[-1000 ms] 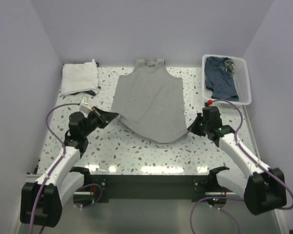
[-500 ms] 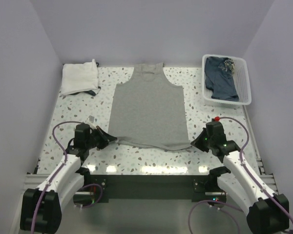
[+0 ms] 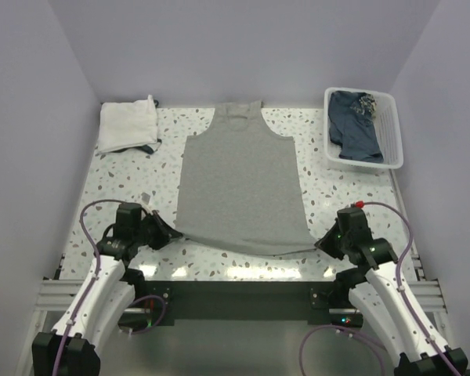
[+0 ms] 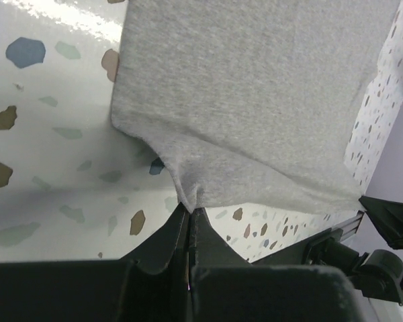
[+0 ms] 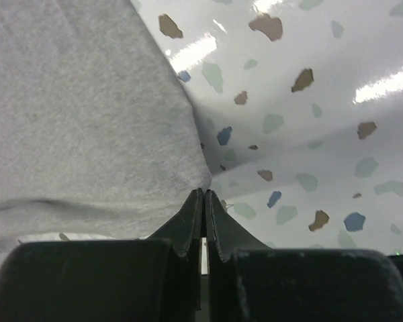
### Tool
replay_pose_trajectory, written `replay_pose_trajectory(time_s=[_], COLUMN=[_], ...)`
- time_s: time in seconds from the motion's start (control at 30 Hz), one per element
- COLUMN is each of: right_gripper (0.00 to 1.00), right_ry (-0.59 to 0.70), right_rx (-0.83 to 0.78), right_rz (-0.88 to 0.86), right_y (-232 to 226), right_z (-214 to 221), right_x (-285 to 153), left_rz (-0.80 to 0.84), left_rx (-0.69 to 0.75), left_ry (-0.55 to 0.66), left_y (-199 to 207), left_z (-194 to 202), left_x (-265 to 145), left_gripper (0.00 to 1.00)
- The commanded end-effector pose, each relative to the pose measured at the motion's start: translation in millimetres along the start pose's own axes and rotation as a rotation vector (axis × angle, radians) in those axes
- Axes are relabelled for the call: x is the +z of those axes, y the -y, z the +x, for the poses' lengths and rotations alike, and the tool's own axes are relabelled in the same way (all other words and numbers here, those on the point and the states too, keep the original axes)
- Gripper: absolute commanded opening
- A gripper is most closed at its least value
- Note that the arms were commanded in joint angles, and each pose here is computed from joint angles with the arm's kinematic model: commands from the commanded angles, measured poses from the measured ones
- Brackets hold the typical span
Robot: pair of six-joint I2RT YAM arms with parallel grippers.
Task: Fold and stack the tank tops
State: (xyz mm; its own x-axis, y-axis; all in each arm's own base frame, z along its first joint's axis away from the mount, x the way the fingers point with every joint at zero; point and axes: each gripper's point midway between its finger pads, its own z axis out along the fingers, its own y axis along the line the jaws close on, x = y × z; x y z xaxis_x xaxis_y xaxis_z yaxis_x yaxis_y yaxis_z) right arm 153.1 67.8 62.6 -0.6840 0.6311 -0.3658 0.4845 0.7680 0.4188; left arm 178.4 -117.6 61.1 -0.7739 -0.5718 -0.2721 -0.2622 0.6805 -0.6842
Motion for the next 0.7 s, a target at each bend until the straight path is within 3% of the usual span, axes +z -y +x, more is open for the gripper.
replay_pose_trajectory(time_s=[0.0,0.1,0.2,0.3,0.33,0.43,0.53,0.67], right_gripper=[0.0,0.02,0.1,0.25,0.34,0.45,0.48,0.48], right_ry=[-0.043,-0.06,-0.093,-0.105,-0.102,-0.091,-0.072,-0.039], right_rx=[0.023,0.021,0.016,0.024,0.024,0.029,0.011,-0.061], right_rz=[0.073,0.096,0.104,0.111,0.105,0.093,0.045,-0.063], right_y=[19,28,32,35,35,33,18,-19], right_z=[13,19,27,32,32,30,20,-3], right_x=[-11,-13,-13,-13,-14,-16,-19,-25], left_rz=[-0.059,-0.067,-0.083,-0.085,-0.076,-0.069,-0.03,0.02], left_rx=[0.034,0.054,0.068,0.063,0.063,0.083,0.13,0.212], left_ry=[-0.033,-0.06,-0.098,-0.142,-0.158,-0.165,-0.143,-0.059], left_y=[-4,-5,-12,-21,-21,-18,0,37], left_z=[5,11,20,33,37,37,26,-5], left_x=[-13,-18,-21,-19,-19,-22,-29,-44], left_gripper=[0.0,0.0,0.09,0.25,0.36,0.58,0.64,0.64])
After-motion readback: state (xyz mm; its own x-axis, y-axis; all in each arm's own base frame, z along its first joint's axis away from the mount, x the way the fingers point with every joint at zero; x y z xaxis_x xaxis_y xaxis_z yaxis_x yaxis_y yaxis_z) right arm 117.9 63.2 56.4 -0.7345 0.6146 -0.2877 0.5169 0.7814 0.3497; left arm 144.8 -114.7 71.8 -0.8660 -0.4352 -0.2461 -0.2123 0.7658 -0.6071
